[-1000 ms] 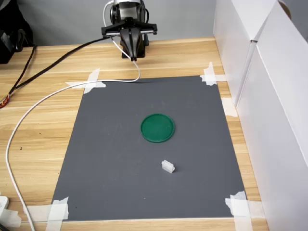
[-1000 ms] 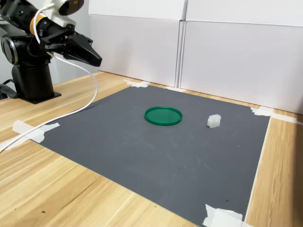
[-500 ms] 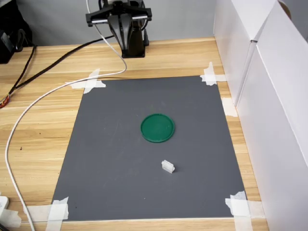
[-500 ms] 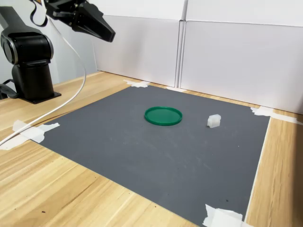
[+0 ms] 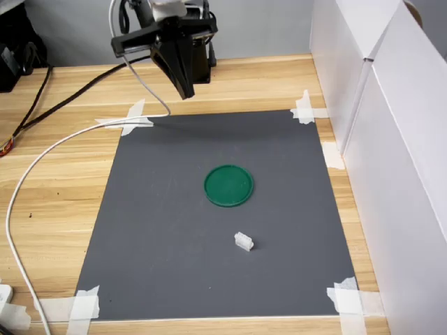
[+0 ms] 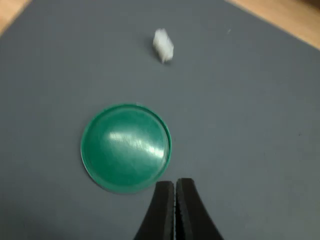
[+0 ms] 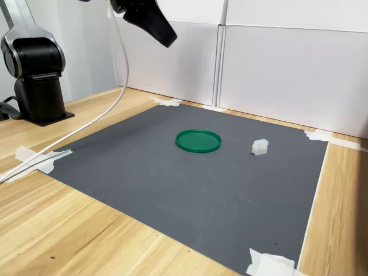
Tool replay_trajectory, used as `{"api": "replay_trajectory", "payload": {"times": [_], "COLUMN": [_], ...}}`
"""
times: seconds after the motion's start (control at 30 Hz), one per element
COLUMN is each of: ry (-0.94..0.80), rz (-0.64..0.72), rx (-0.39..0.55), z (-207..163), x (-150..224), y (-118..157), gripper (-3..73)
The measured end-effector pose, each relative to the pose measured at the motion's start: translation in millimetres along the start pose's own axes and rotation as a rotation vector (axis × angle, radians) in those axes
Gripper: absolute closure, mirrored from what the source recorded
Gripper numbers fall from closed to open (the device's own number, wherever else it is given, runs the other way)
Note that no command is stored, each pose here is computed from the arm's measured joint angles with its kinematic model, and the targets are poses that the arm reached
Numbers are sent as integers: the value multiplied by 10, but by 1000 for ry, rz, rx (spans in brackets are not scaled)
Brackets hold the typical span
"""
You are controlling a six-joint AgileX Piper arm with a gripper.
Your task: Grasp a white terminal and put it in the green lid.
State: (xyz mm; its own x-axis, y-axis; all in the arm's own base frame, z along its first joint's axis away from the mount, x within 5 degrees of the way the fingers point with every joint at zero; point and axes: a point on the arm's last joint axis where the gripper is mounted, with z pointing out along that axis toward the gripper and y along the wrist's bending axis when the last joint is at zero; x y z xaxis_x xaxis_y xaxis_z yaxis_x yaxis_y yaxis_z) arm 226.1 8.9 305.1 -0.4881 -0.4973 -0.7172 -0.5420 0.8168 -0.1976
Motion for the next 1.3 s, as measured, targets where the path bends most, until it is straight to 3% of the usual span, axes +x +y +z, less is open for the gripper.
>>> {"api": "replay_trajectory", "payload": {"times": [0.4, 1.0, 1.13, 1.3], "ry": [356, 405, 462, 519], "rz": [-50, -170, -210, -225], "rx": [-29, -125, -179, -225], "z": [585, 1105, 1205, 1352], "x": [-404, -1035, -1053, -986], "y": [-40, -205, -221, -201], "gripper": [710, 707, 660, 485]}}
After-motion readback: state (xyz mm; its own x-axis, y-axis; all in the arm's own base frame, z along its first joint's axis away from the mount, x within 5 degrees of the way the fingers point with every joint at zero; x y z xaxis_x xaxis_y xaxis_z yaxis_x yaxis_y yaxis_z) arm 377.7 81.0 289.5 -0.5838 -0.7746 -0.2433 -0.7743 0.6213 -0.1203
